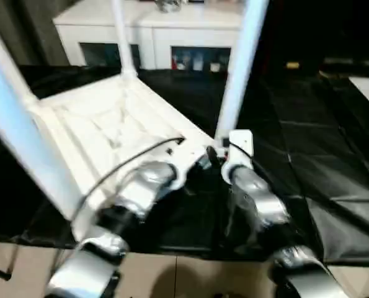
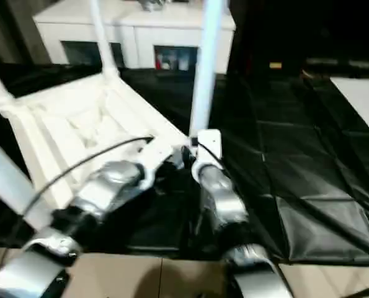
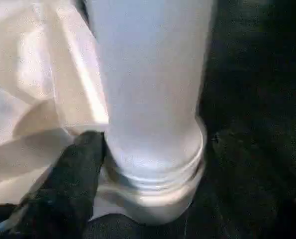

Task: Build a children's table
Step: Rotate leg to tighten

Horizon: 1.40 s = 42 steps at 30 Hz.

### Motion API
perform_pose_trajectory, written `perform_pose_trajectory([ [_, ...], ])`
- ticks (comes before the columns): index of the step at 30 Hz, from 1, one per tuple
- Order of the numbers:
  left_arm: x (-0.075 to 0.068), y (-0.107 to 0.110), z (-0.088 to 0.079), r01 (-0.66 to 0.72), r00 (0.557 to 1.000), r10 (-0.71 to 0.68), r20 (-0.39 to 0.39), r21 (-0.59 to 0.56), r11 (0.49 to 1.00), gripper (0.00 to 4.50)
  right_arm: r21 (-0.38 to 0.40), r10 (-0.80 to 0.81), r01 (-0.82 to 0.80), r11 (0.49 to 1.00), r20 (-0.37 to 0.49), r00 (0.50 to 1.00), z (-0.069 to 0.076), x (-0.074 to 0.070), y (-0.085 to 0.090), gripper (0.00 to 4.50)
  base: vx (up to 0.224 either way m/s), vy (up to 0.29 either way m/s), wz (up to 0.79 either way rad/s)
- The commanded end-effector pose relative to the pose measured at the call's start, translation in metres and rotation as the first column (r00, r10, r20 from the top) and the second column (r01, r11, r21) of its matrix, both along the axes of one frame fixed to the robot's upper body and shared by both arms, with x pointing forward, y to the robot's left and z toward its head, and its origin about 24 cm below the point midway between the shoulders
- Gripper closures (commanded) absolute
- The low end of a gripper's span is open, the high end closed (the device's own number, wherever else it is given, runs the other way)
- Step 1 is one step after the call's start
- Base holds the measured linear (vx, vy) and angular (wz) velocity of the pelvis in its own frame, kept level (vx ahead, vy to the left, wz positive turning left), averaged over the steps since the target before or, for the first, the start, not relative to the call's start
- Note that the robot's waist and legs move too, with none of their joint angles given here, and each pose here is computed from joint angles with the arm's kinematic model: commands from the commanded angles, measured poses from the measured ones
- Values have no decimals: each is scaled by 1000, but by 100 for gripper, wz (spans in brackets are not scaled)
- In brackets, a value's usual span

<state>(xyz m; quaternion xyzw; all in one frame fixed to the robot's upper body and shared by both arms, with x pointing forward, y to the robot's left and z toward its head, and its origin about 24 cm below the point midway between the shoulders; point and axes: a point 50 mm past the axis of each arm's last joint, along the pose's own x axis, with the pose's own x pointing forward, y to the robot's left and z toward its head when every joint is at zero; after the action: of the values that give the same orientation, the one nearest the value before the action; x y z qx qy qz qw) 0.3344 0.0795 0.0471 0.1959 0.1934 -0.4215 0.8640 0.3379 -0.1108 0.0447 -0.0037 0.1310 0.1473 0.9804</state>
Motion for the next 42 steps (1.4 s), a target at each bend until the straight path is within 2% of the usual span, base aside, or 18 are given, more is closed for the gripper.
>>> perform_pose_trajectory([
  [1,-1,9,10,53,997,-52,51,-31,998,450,12,74,-75,997,35,997,13,-2,-9,50,0,0,0],
  [2,-7,13,9,133,990,-131,42,-47,990,450,-22,166,-165,986,42,985,16,-8,-16,50,0,0,0],
  [3,-15,21,7,202,979,-202,8,-56,978,450,-52,314,-311,949,45,949,18,-19,-24,50,0,0,0],
  [4,-16,22,7,216,976,-216,4,-55,975,450,-55,346,-343,938,43,937,19,-21,-26,50,0,0,0],
  [5,-20,28,5,259,966,-260,-12,-54,964,450,-71,474,-471,879,41,880,21,-33,-31,50,51,1,2],
  [6,-22,31,5,277,960,-279,-27,-63,959,450,-49,544,-542,839,23,839,22,-41,-35,50,0,0,0],
  [7,-22,31,5,277,960,-279,-27,-63,959,450,-49,544,-542,839,23,839,22,-41,-35,50,0,0,0],
  [8,-26,35,6,314,945,-320,-62,-86,945,450,-31,628,-628,777,-13,778,22,-51,-42,50,0,0,0],
  [11,-34,38,9,388,909,-401,-112,-122,914,450,-67,686,-691,720,-81,723,20,-58,-52,50,0,0,0],
  [14,-38,37,13,421,892,-437,-118,-143,896,450,-72,702,-709,702,-105,705,21,-58,-54,50,0,0,0],
  [20,-36,37,14,433,888,-447,-107,-133,892,450,-120,704,-713,691,-114,701,18,-51,-50,50,0,0,0],
  [24,-35,37,16,431,889,-445,-110,-130,893,450,-86,725,-734,673,-119,679,14,-50,-43,50,0,0,0],
  [25,-36,37,16,432,888,-446,-110,-129,893,450,-86,727,-737,670,-121,675,14,-51,-42,74,0,0,0],
  [28,-35,38,16,430,889,-443,-111,-124,894,450,-87,730,-740,666,-127,672,11,-49,-39,74,0,0,0],
  [29,-36,38,15,430,889,-443,-112,-124,894,450,-86,731,-742,664,-128,670,11,-49,-39,96,0,0,0],
  [36,-36,39,15,431,889,-443,-116,-116,895,450,-67,738,-746,662,-113,665,9,-46,-33,157,0,0,0],
  [42,-36,39,14,432,888,-444,-121,-113,895,450,-60,743,-752,656,-122,658,6,-47,-32,182,0,0,0],
])
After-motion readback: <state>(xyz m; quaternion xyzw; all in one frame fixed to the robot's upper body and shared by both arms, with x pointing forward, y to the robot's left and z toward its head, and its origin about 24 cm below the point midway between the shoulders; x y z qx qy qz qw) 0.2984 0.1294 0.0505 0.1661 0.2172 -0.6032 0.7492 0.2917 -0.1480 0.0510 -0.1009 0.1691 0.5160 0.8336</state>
